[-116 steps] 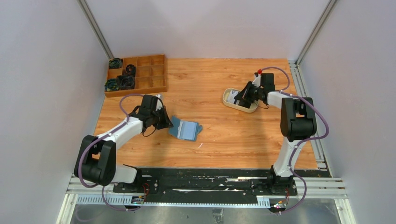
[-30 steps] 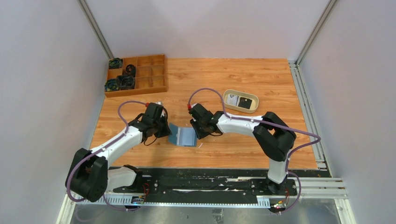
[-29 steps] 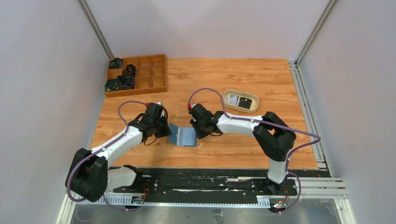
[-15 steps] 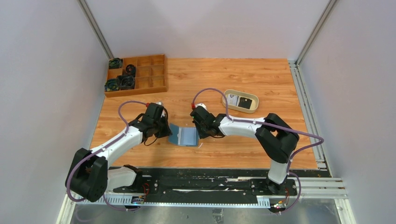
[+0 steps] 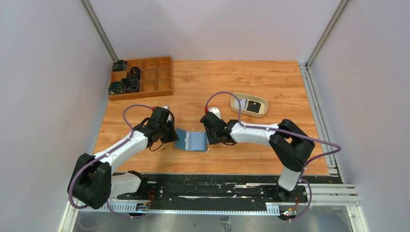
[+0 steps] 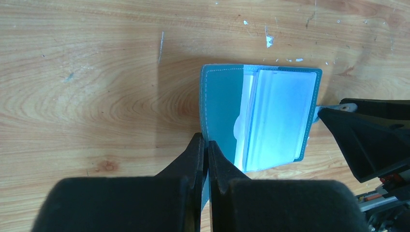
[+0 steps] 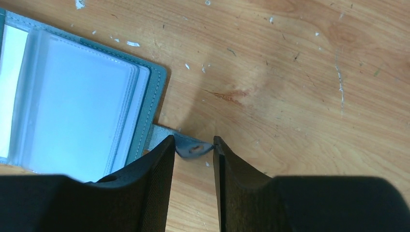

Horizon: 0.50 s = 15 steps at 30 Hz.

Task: Take the credit cards out of the card holder

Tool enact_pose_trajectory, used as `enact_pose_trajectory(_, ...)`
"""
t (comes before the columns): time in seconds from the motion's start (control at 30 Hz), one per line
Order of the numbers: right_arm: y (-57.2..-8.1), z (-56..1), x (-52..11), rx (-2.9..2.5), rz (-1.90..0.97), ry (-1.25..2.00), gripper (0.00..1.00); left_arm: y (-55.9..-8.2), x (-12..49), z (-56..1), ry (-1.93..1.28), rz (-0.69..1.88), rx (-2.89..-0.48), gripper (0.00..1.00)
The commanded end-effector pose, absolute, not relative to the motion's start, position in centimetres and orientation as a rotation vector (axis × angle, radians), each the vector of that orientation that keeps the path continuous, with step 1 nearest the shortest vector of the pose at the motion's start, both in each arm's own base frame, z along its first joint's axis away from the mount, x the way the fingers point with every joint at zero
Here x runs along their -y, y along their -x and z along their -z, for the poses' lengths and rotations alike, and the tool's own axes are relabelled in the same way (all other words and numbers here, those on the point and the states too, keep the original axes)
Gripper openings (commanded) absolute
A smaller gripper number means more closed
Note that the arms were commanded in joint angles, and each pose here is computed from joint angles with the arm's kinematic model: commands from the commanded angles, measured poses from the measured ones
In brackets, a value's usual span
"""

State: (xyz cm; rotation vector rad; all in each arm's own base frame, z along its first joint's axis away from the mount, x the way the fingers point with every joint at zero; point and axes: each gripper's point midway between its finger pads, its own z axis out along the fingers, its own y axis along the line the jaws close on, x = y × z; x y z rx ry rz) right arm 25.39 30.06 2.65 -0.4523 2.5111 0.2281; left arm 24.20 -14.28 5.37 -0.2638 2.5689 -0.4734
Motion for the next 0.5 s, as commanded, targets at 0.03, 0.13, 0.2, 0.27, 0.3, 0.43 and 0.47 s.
enact_pose_trajectory(0.03,-24.5,-1.5,-26.0,-2.561,-0.058,0.417,0.36,-24.3,13.4,-5.6,0.26,0.411,-2.558,0.0)
enact_pose_trajectory(0.13,-24.4,-1.8,-26.3,-2.56,-0.082,0.412,0.35,-24.3,13.4,-5.5,0.261,0.41,-2.56,0.0)
enact_pose_trajectory(0.2,-24.2,-2.1,-26.8,-2.551,-0.138,0.409,0.35,-24.3,13.3,-5.5,0.263,0.41,-2.56,0.0)
enact_pose_trajectory(0.27,-24.0,-2.6,-27.4,-2.531,-0.218,0.404,0.35,-24.2,13.3,-5.4,0.262,0.41,-2.561,0.0)
enact_pose_trajectory(0.3,-23.8,-2.8,-27.5,-2.525,-0.242,0.396,0.35,-24.2,13.3,-5.4,0.262,0.41,-2.561,0.0)
enact_pose_trajectory(0.43,-23.5,-3.4,-27.7,-2.521,-0.284,0.381,0.35,-24.2,13.3,-5.2,0.265,0.409,-2.564,0.0)
enact_pose_trajectory(0.47,-23.4,-3.4,-27.8,-2.526,-0.295,0.376,0.35,-24.2,13.3,-5.2,0.265,0.409,-2.564,0.0)
